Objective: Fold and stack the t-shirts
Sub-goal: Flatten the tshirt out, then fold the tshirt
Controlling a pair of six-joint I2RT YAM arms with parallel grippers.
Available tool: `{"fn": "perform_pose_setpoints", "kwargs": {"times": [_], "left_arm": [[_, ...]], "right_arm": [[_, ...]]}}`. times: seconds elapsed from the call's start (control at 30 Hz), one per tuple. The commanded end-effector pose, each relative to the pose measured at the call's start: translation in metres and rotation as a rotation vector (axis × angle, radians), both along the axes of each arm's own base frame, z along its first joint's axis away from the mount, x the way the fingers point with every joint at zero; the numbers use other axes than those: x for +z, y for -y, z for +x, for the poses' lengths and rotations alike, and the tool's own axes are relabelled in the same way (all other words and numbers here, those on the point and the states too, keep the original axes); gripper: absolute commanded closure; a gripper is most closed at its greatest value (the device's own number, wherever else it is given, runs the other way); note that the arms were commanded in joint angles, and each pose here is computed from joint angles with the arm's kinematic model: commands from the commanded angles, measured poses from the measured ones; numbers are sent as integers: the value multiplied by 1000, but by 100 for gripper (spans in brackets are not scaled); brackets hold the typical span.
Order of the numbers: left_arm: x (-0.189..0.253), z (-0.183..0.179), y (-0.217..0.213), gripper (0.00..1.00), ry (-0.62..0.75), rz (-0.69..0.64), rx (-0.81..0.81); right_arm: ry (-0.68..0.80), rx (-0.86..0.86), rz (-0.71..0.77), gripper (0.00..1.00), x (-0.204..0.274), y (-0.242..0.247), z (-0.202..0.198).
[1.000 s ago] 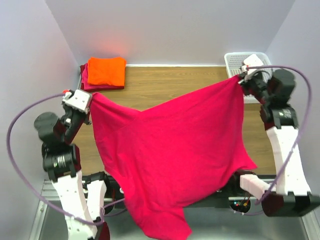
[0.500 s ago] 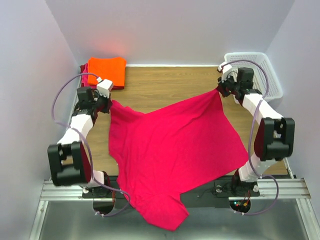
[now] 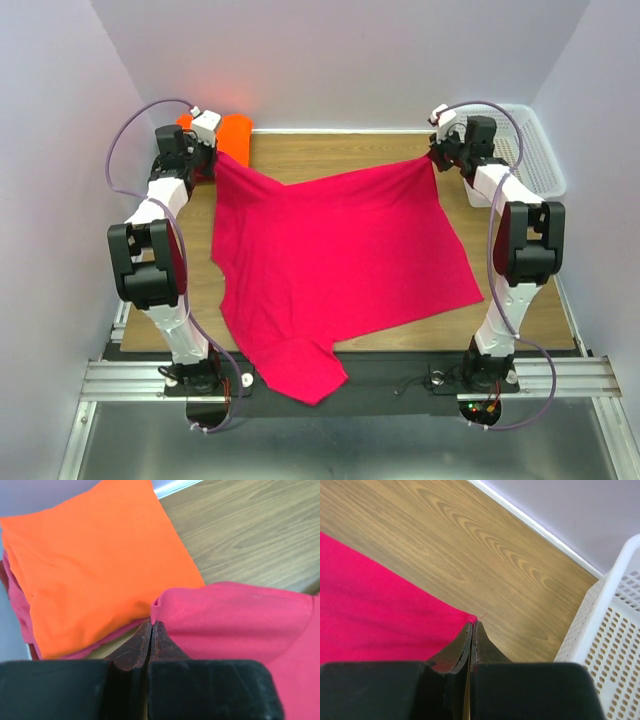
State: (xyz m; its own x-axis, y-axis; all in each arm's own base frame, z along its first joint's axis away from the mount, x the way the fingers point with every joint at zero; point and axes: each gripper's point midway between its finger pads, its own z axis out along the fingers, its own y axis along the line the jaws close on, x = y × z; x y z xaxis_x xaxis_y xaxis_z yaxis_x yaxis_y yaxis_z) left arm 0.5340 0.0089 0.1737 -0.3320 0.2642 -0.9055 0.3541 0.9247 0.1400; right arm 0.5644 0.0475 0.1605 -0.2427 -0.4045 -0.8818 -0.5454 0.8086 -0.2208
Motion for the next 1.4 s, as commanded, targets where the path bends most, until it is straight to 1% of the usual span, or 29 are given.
{"fn": "perform_pose_setpoints", "kwargs": {"times": [0.0, 0.13, 0.17, 0.2, 0.23, 0.27, 0.3, 0.47, 0.5, 0.57, 0.63, 0.73, 0.77, 0.83, 0.87, 0.9, 0.93, 0.97, 1.03, 1.07, 1.1, 1.23, 1.33, 1.37], "left_arm": [[28, 9, -1, 100, 73, 41, -2], [32, -7, 4, 100, 67, 51, -23], [26, -14, 5, 100, 50, 51, -30], [38, -21, 10, 100, 70, 53, -39], [41, -26, 12, 100, 73, 56, -43], [33, -36, 14, 100, 47, 61, -47], [47, -45, 20, 100, 77, 75, -55], [51, -91, 37, 100, 51, 110, -70], [55, -102, 40, 100, 65, 121, -77], [37, -123, 43, 100, -4, 136, -81], [38, -141, 59, 100, -10, 143, -125], [22, -172, 74, 100, -75, 159, -178], [9, -186, 80, 100, -123, 170, -213], [7, -203, 81, 100, -133, 191, -239], [1, -213, 81, 100, -165, 198, -251], [-5, -222, 81, 100, -178, 214, -275], [-1, -230, 81, 100, -164, 219, -284], [-10, -241, 82, 100, -197, 222, -308], [-11, -254, 85, 100, -191, 247, -358], [-22, -265, 87, 100, -228, 245, -390], [-24, -270, 88, 100, -225, 264, -419], [-50, -290, 90, 100, -299, 300, -489], [-64, -301, 90, 100, -335, 331, -538], [-69, -308, 91, 100, -353, 343, -576]], "right_arm": [[101, 4, -4, 99, 26, 0, 25], [112, 19, -8, 100, 30, -2, 25], [120, 28, -16, 100, 33, -3, 22], [123, 32, -21, 99, 34, -3, 20], [124, 39, -24, 99, 34, -3, 17], [122, 46, -33, 99, 32, -2, 13], [131, 51, -37, 99, 36, -2, 9], [144, 70, -38, 99, 43, 6, -2], [153, 76, -40, 99, 47, 7, -4], [157, 93, -38, 99, 49, 12, -8], [155, 110, -46, 99, 46, 14, -13], [163, 143, -70, 99, 43, 20, -23], [181, 161, -84, 99, 46, 23, -27], [155, 180, -93, 99, 37, 25, -39], [133, 186, -95, 100, 25, 29, -47], [156, 201, -125, 99, 29, 32, -51], [149, 202, -133, 99, 24, 35, -55], [144, 203, -148, 99, 17, 42, -59], [126, 199, -157, 99, 6, 48, -63], [124, 200, -166, 99, 3, 51, -64], [108, 204, -164, 99, -6, 51, -66], [89, 234, -182, 99, -23, 49, -74], [76, 241, -227, 97, -36, 53, -79], [79, 239, -251, 95, -38, 56, -79]]}}
